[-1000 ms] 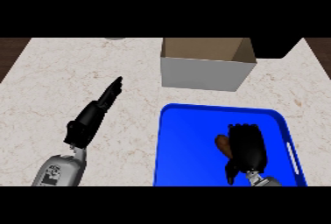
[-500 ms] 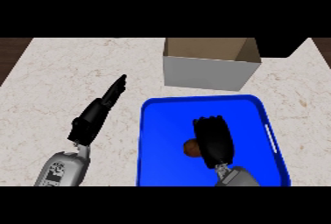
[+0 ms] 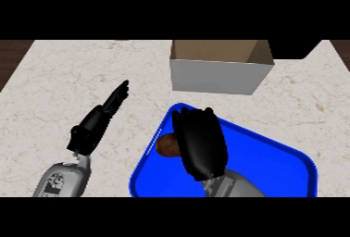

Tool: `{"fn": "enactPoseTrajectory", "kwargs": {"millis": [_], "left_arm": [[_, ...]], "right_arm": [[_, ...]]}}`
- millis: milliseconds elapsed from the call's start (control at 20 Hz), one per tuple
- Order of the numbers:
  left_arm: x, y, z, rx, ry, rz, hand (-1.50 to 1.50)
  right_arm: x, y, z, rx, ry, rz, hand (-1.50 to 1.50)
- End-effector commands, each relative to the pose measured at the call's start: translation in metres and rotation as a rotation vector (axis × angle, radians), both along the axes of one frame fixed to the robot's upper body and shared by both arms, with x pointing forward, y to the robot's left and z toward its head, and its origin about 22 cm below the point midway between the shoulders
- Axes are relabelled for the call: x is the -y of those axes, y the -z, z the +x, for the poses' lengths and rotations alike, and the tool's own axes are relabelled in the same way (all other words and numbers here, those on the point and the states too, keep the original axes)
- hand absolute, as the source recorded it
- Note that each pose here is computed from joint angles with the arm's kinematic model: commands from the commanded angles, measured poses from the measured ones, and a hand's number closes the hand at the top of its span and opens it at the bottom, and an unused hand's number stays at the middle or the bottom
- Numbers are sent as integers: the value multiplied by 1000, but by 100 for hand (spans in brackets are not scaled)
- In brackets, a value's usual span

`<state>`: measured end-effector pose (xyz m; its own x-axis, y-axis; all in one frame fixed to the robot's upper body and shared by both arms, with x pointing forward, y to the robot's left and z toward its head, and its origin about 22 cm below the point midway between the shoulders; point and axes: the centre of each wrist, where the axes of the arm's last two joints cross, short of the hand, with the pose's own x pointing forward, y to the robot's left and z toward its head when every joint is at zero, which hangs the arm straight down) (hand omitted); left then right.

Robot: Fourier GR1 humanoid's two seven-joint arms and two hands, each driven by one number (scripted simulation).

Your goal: Pick the sweet potato from the tray and place it in the cardboard box

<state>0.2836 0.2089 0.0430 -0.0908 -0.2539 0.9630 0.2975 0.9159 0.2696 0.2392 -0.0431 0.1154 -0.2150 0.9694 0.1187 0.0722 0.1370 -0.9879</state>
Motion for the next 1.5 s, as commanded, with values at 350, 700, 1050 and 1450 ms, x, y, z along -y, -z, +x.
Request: {"fn": "enactPoseTrajectory", "kwargs": {"millis": [350,700,1050,1450], "left_arm": [[-2,-7,7,-1,-10,-22,0],[1,-8,-4,-4,6,11,0],[-2,2,11,0,-1,-5,0],[-1,-2,10,-7,-2,-18,0]], "right_arm": [[2,-109,-64,173,-31,228,150],[3,-124,-41,191,92,290,150],[10,-160,7,209,138,313,150],[13,-157,69,213,172,382,150]]}}
